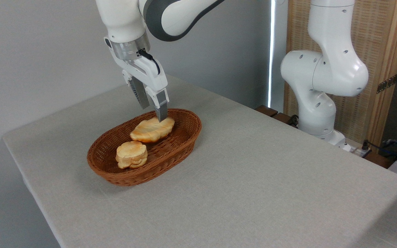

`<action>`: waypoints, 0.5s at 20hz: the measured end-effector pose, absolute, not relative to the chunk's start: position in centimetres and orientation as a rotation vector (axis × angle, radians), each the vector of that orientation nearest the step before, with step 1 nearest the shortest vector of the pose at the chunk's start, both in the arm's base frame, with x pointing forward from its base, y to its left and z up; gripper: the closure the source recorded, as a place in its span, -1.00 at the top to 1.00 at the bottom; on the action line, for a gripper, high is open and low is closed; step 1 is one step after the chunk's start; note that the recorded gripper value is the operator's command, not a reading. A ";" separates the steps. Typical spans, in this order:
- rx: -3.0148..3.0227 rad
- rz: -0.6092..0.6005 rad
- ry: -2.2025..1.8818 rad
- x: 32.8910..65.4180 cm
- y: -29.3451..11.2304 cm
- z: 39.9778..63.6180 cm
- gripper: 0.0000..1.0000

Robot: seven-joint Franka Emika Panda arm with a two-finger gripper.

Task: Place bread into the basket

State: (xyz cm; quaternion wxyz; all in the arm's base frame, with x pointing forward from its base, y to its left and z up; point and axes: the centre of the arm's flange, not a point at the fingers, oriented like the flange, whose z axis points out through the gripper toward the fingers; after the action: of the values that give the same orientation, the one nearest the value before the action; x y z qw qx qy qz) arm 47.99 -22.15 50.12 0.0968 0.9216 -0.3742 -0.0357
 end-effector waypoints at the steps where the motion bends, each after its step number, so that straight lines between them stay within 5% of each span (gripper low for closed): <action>1: 2.731 -0.104 -1.105 48.0 -22.0 50.2 1.00; 6: 2.747 -0.060 -1.079 48.6 -21.0 51.5 1.00; 10: 2.778 0.054 -1.027 49.9 -18.8 55.9 1.00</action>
State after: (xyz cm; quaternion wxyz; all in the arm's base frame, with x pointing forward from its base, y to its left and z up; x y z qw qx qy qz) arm 49.90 -18.80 55.87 0.0897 0.9340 -0.3453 0.0180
